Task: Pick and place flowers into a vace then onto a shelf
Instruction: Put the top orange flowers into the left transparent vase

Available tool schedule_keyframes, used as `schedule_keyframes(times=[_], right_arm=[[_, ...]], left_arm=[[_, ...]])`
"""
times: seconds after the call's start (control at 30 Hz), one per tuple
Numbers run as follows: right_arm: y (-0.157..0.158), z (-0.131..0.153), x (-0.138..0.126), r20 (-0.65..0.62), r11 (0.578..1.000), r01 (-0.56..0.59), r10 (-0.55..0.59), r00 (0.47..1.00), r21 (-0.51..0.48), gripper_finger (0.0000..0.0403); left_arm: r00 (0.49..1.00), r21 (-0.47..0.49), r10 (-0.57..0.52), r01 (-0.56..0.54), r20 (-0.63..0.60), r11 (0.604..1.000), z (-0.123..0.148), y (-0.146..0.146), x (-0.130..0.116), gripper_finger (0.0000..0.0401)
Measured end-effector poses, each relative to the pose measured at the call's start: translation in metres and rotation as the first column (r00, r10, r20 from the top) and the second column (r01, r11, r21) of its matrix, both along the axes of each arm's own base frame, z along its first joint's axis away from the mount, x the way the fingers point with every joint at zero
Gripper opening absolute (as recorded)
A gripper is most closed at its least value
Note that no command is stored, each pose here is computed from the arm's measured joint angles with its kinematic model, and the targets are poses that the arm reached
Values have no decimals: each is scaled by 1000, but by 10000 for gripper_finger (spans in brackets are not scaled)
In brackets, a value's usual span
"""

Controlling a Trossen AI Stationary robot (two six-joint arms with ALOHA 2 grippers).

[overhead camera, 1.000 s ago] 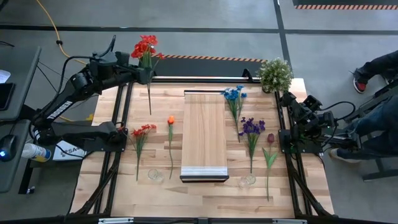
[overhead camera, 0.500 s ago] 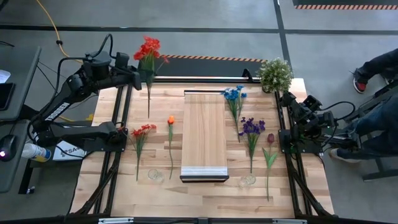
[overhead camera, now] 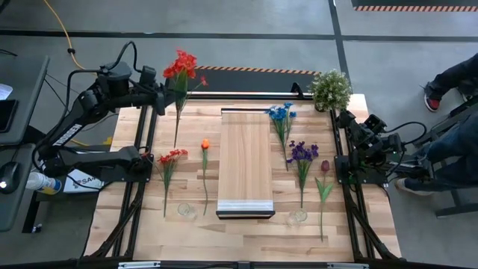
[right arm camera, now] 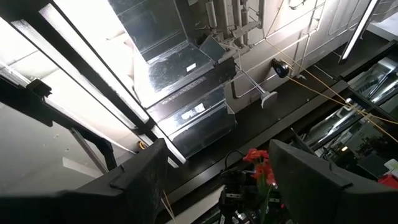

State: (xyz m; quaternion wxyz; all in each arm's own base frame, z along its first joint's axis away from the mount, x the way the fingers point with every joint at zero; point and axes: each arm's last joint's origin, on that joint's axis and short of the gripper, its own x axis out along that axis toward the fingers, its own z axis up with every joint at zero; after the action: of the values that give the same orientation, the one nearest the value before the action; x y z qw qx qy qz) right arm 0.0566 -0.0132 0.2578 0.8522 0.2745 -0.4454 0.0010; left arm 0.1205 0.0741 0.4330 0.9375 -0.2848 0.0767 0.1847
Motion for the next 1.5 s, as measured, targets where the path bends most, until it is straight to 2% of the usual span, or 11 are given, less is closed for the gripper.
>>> schedule_keyframes(times=[0.43, 0.73, 0.97, 1.2, 1.5], right_arm=[[0, 0, 0, 0, 1000, -3, 3, 1000, -2, 266], [0, 0, 0, 0, 1000, -2, 2, 1000, -2, 266], [0, 0, 0, 0, 1000, -3, 3, 1000, -2, 267], [0, 0, 0, -1, 1000, -1, 1, 1000, -3, 268], [0, 0, 0, -1, 1000, -2, 2, 1000, -3, 268]], left_arm=[[992, 2, -120, 120, 44, 993, 4, -10, -9, 40], [980, 51, -192, 189, 53, 981, 7, -17, -14, 40], [970, 123, -242, 238, 13, 963, 6, -31, -5, 40], [971, 202, -237, 233, -5, 951, 7, -50, 9, 40], [971, 226, -240, 239, -22, 944, -6, -77, 24, 40]])
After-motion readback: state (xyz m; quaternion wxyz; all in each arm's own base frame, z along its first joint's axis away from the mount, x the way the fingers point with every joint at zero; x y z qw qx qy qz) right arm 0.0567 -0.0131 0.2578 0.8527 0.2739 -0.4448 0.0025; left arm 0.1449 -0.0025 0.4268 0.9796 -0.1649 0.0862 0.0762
